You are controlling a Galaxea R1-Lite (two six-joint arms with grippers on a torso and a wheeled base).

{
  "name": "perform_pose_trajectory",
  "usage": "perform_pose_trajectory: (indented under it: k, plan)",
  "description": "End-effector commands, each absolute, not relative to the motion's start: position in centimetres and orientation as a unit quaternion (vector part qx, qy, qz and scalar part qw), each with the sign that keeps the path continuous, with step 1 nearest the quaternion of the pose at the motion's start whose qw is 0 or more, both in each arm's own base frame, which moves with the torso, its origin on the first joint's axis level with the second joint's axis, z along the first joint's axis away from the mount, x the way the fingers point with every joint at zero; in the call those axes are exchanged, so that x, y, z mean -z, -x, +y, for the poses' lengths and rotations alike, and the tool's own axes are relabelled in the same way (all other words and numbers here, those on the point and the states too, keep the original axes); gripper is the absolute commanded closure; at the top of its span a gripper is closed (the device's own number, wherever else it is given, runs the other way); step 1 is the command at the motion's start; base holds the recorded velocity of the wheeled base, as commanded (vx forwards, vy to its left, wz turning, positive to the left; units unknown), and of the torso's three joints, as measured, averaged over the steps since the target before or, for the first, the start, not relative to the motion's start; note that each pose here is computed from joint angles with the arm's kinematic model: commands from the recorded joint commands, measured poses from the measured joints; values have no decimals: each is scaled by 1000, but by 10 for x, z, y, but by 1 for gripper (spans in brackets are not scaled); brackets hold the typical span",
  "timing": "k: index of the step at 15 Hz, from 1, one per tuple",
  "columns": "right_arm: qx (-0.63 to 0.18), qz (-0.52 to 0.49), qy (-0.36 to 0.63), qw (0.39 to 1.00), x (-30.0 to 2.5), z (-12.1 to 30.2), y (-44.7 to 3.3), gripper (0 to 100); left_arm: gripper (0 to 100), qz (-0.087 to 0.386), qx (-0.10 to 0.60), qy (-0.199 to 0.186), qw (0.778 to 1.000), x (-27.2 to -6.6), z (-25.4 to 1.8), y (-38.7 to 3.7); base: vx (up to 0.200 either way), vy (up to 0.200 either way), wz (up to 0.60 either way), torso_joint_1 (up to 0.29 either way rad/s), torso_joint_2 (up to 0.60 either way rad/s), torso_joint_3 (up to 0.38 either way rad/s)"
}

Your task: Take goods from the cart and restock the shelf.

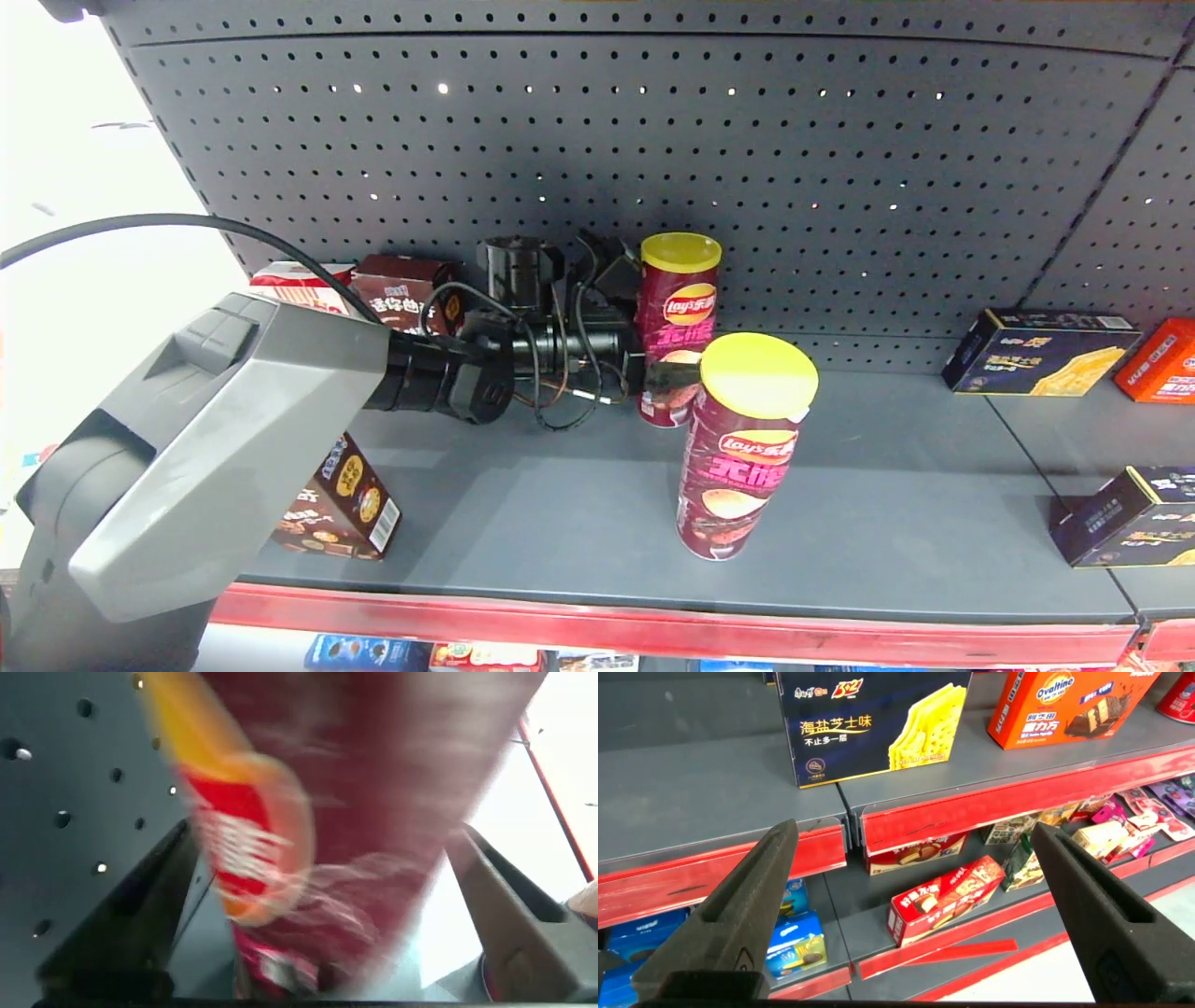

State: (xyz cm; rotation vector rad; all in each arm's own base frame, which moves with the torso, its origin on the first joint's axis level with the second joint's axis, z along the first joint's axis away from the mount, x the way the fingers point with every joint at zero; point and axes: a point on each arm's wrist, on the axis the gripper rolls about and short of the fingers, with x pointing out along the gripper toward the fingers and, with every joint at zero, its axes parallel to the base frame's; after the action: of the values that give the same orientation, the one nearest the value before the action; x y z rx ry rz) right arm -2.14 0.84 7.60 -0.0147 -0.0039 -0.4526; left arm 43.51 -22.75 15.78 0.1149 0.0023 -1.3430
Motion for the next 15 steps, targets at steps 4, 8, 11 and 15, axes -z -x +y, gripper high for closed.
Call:
perform_pose_trajectory:
  k: [4, 8, 11, 15]
  plan:
    - [224, -1, 7, 974, -76, 8, 21, 0, 0, -20, 619, -58, 783, -190, -217, -418, 0, 0, 0, 0, 0, 0]
    - [224, -1, 7, 974, -76, 8, 21, 0, 0, -19, 619, -69, 782, -202, -206, -396, 0, 0, 0, 0, 0, 0]
    - [224, -1, 7, 974, -76, 8, 21, 0, 0, -20, 615, -70, 786, -217, -201, -385, 0, 0, 0, 0, 0, 0]
    - [224, -1, 7, 974, -76, 8, 21, 0, 0, -6, 604, -69, 794, -231, -193, -378, 0, 0, 0, 0, 0, 0]
